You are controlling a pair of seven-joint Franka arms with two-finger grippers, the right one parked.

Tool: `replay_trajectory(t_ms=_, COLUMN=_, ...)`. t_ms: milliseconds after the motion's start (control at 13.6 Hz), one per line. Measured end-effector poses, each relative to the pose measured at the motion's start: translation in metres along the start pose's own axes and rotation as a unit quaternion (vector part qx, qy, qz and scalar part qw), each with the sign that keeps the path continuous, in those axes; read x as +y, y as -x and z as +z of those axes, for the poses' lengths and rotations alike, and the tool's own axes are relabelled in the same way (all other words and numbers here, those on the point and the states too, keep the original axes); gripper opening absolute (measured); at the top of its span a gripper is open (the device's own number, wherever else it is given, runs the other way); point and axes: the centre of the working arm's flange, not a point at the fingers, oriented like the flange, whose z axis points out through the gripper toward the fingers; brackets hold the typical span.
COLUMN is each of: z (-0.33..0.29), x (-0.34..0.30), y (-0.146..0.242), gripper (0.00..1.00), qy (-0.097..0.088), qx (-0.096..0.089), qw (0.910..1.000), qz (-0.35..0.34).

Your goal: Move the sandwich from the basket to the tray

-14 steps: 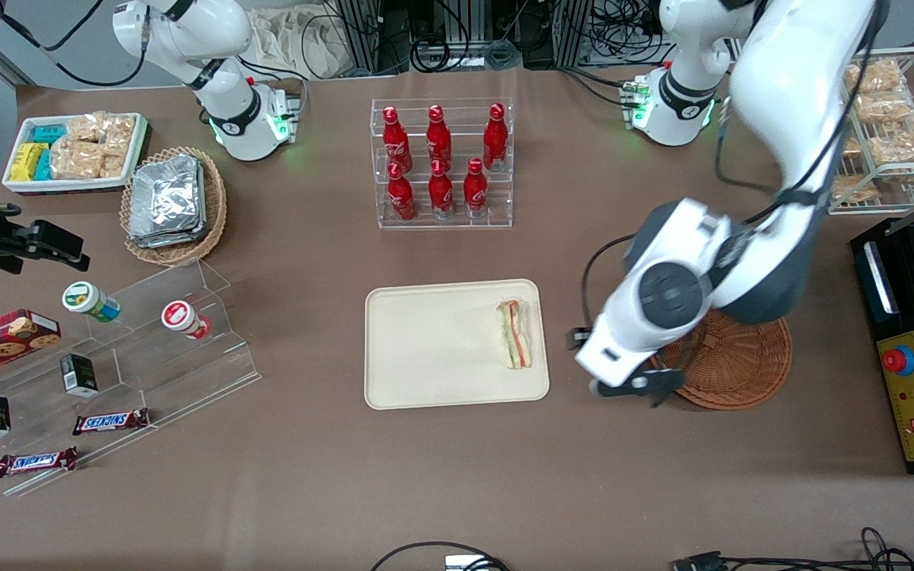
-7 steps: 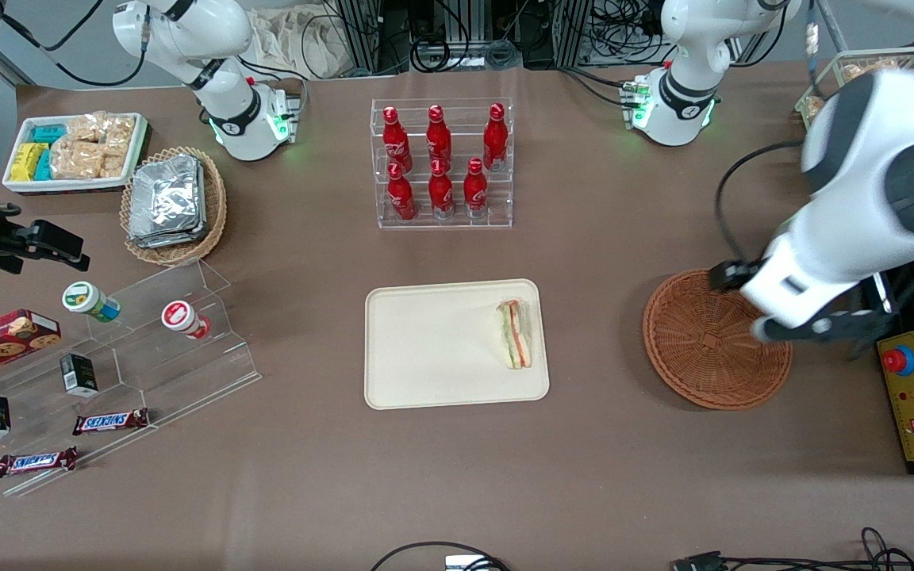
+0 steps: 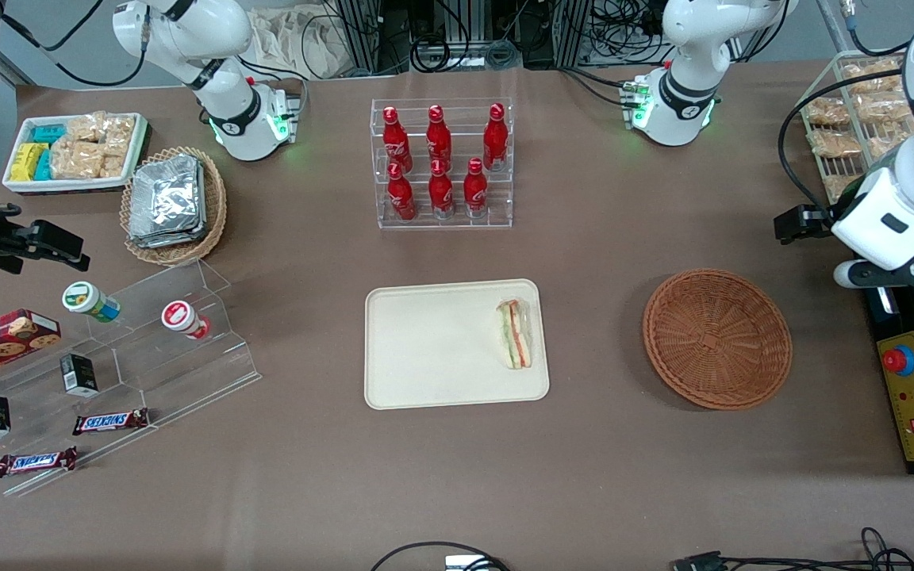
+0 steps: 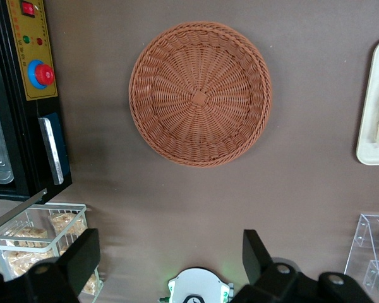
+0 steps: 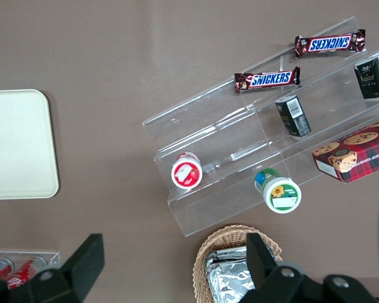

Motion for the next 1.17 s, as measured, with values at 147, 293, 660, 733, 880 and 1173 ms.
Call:
replay_trajectory(t_ms=147, z=0.004, x=0.001, y=0.000, gripper=1.00, qy=-0.001, qx=-0.005, qw=1.0000, qz=0.001)
replay_trajectory(t_ms=293, z=0.006, x=0.002, y=0.000, gripper=1.00, qy=-0.002, qx=-0.007, qw=1.0000, qz=0.001)
replay_trajectory(t_ms=660, z=0.006, x=0.001, y=0.005, gripper=1.00, qy=-0.006, qx=-0.008, qw=1.0000, qz=-0.001)
replay_trajectory(t_ms=733, z=0.005, x=0.001, y=0.005, gripper=1.00, qy=-0.005, qx=-0.007, qw=1.0000, qz=-0.001)
replay_trajectory(t_ms=880, z=0.002, x=0.001, y=0.008, gripper=1.00, qy=-0.001, qx=-0.005, qw=1.0000, qz=-0.001)
replay_trajectory(t_ms=1173, z=0.001, x=-0.012, y=0.012, gripper=1.00, qy=0.013, qx=-0.007, qw=0.9997, qz=-0.022)
